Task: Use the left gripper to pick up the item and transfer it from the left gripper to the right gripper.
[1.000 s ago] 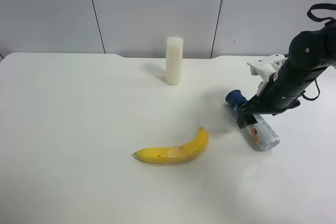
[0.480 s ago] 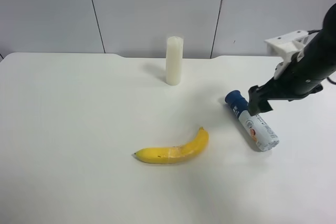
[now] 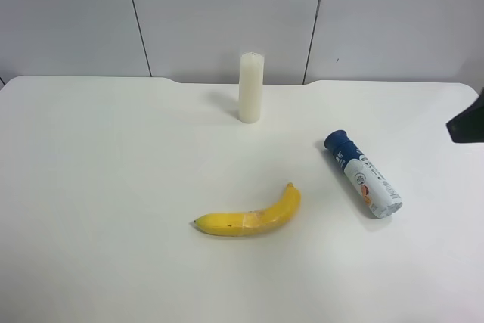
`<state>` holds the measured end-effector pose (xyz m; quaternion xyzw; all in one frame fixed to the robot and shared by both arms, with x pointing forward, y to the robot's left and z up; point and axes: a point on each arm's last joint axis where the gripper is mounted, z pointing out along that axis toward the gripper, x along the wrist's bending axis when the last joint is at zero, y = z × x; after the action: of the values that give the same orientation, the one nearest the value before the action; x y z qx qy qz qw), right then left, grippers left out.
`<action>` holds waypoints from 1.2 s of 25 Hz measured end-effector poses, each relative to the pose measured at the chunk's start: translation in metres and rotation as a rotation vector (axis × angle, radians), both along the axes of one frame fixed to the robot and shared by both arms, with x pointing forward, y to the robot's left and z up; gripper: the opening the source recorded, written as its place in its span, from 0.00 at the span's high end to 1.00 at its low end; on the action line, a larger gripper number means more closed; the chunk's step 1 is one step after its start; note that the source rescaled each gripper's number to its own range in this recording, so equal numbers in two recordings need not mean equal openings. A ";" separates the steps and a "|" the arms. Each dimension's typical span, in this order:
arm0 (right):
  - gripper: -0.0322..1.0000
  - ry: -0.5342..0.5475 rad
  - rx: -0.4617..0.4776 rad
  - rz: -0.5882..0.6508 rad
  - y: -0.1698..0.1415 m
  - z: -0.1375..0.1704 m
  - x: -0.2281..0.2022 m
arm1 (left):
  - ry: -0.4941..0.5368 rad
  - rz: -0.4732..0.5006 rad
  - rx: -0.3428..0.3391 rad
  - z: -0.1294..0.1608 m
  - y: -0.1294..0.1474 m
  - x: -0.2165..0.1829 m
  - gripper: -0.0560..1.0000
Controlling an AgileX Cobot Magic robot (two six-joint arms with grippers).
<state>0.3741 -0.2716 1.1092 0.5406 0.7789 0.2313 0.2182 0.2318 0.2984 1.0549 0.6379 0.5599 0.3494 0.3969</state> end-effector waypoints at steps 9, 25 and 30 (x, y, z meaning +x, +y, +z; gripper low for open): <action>0.00 -0.153 0.073 -0.012 -0.012 0.022 -0.075 | 0.000 0.000 0.000 0.000 0.000 0.000 0.01; 0.00 -0.352 0.129 -0.151 -0.023 -0.053 -0.132 | 0.000 0.000 0.000 0.000 0.000 0.000 0.01; 0.00 -0.441 0.131 -0.192 -0.025 -0.054 -0.142 | 0.000 0.000 0.000 0.000 0.000 0.000 0.01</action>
<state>0.2324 -0.2965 1.0548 0.5616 0.6407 0.3719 0.3686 0.2318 0.2984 1.0549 0.6379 0.5599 0.3494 0.3969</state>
